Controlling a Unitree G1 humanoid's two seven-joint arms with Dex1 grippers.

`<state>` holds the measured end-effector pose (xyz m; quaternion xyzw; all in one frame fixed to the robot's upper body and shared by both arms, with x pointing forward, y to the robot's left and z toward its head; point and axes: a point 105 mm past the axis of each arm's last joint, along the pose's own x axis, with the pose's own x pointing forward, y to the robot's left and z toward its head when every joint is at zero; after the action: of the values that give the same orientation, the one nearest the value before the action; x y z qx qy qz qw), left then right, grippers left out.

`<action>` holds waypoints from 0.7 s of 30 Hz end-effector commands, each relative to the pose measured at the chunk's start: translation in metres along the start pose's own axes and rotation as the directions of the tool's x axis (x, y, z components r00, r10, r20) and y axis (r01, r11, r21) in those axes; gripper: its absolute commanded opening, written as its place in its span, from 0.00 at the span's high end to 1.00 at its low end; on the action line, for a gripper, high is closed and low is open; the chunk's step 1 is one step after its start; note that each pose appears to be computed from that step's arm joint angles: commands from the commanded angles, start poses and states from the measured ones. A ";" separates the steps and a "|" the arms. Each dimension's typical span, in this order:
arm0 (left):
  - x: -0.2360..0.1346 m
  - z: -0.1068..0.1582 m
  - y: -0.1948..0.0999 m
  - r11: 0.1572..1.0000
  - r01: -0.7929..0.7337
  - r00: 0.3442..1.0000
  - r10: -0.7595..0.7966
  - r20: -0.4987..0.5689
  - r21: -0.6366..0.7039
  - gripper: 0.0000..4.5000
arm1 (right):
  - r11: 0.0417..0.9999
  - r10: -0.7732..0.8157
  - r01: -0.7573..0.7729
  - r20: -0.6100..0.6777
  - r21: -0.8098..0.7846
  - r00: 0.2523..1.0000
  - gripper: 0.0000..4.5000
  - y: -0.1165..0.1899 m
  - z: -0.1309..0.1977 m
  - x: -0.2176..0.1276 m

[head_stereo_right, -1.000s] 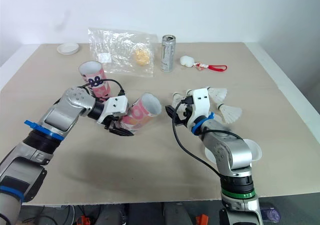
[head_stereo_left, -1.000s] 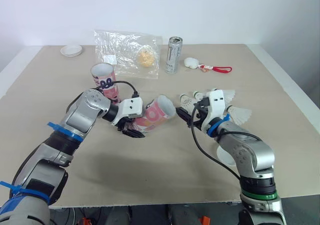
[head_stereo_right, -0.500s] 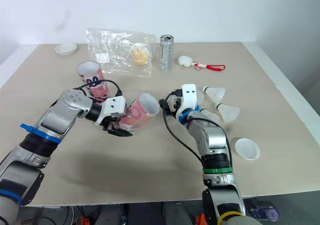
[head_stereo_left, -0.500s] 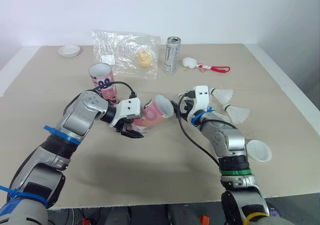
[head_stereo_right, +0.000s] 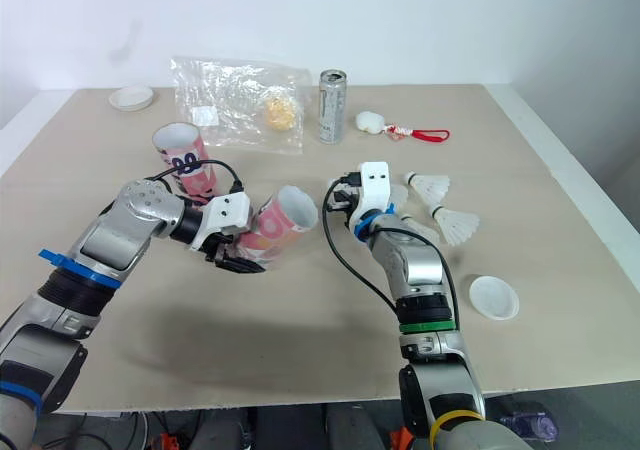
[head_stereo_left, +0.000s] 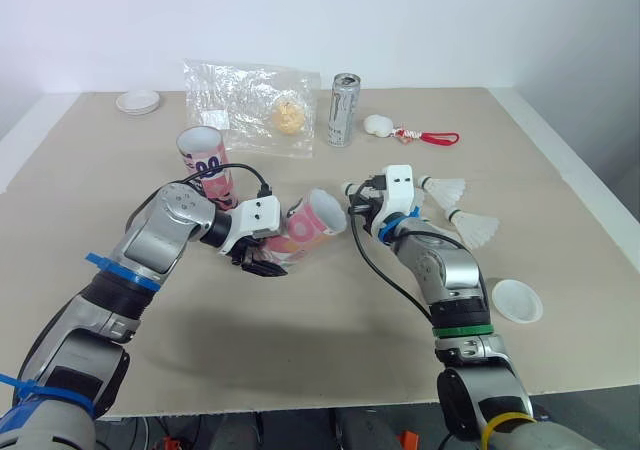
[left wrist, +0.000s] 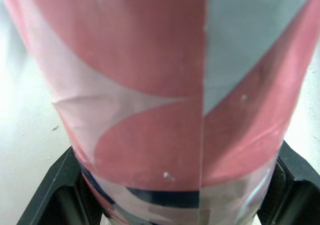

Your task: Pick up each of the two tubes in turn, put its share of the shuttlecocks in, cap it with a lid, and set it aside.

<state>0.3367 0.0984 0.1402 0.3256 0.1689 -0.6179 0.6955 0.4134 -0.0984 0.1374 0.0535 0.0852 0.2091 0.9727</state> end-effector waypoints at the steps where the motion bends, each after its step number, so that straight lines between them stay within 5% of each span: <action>1: 0.005 -0.010 -0.004 1.000 0.020 0.999 -0.020 -0.032 -0.021 0.28 | 0.977 0.129 -0.102 0.134 -0.190 0.983 0.99 0.016 0.052 -0.019; 6: 0.004 -0.009 -0.002 1.000 0.024 0.999 -0.024 -0.032 -0.019 0.28 | 0.809 0.365 -0.200 0.207 -0.552 0.908 0.99 0.024 0.108 -0.072; 10: 0.005 -0.009 -0.003 0.999 0.039 0.999 -0.040 -0.030 -0.012 0.28 | 0.515 0.590 -0.348 0.030 -0.783 0.807 0.99 0.043 0.111 -0.116; 15: 0.007 -0.007 -0.003 0.999 0.051 0.998 -0.051 -0.025 -0.006 0.28 | 0.250 0.689 -0.467 -0.183 -0.848 0.702 0.99 0.057 0.093 -0.139; 21: 0.008 -0.003 -0.001 0.999 0.054 0.998 -0.054 -0.018 0.002 0.28 | 0.167 0.703 -0.509 -0.260 -0.844 0.662 0.99 0.063 0.083 -0.131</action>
<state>0.3389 0.0940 0.1402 0.3252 0.1657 -0.6302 0.6853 0.2864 -0.1035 0.2402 -0.3784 -0.1404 0.5862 0.7025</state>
